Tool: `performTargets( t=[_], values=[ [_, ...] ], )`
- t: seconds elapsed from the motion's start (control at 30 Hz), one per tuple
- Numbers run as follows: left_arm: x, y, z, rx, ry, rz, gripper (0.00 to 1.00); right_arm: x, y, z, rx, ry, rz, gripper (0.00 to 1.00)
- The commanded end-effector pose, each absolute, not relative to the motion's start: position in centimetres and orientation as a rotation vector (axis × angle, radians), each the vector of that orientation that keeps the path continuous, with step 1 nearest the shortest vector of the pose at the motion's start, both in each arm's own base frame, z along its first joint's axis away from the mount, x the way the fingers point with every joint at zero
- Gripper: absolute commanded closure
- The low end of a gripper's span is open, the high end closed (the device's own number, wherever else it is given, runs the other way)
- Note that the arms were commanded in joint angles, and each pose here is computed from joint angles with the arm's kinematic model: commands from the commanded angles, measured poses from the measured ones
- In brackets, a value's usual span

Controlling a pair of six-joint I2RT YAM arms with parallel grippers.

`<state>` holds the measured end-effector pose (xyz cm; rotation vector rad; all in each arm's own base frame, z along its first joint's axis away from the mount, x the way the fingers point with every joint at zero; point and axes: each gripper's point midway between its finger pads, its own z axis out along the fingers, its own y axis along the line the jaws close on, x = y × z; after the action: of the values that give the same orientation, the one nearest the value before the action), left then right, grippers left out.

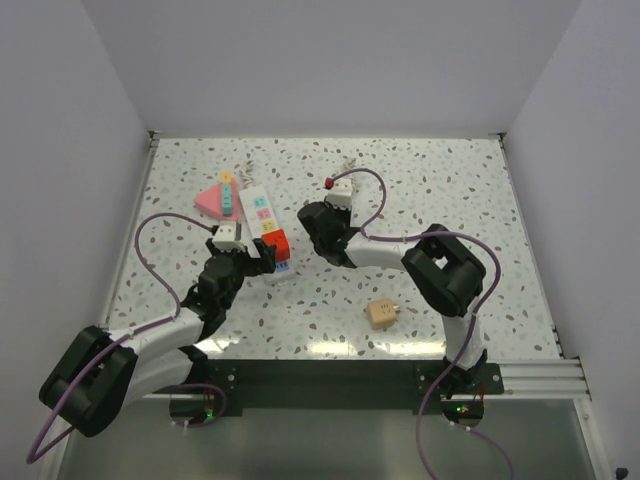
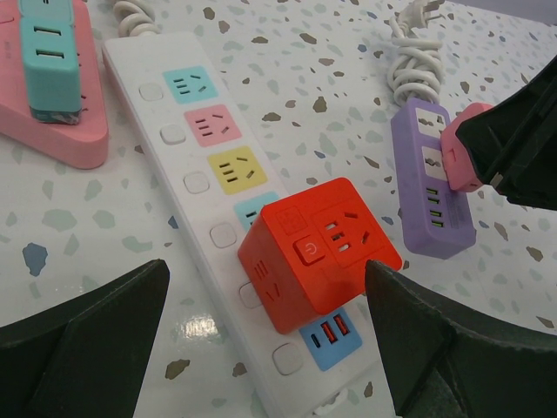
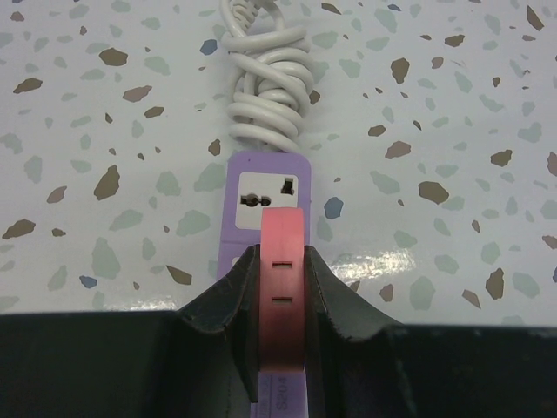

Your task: Insert the plug

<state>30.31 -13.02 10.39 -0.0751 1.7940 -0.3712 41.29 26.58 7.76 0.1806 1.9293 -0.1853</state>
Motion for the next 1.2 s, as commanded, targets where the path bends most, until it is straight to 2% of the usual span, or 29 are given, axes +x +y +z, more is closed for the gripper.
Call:
performTargets(
  t=[0.0, 0.3, 0.47, 0.87, 1.1, 1.13, 1.17],
  values=[
    [30.8, -13.2, 12.2, -0.098, 1.733, -0.405, 0.0, 37.5, 24.9, 0.3, -0.011, 2.128, -0.347, 1.0],
    [30.7, -13.2, 12.2, -0.095, 1.733, -0.409, 0.0, 36.8, 25.0, 0.2, -0.04, 2.136, -0.355, 1.0],
    [30.7, -13.2, 12.5, -0.099, 1.731, -0.411, 0.0, 37.1, 24.3, 2.2, -0.012, 2.092, -0.382, 1.0],
    [30.7, -13.2, 12.6, -0.105, 1.733, -0.411, 0.0, 36.3, 18.3, 4.8, 0.126, 2.044, -0.454, 1.0],
    [30.7, -13.2, 12.7, -0.101, 1.731, -0.415, 0.0, 36.5, 19.7, 5.3, 0.116, 2.061, -0.314, 1.0],
    [30.7, -13.2, 12.8, -0.099, 1.729, -0.412, 0.0, 36.4, 19.9, 5.3, 0.09, 2.07, -0.305, 0.97],
    [30.7, -13.2, 12.8, -0.099, 1.729, -0.409, 0.0, 36.9, 20.8, 6.1, 0.098, 2.053, -0.249, 0.89]
  ],
)
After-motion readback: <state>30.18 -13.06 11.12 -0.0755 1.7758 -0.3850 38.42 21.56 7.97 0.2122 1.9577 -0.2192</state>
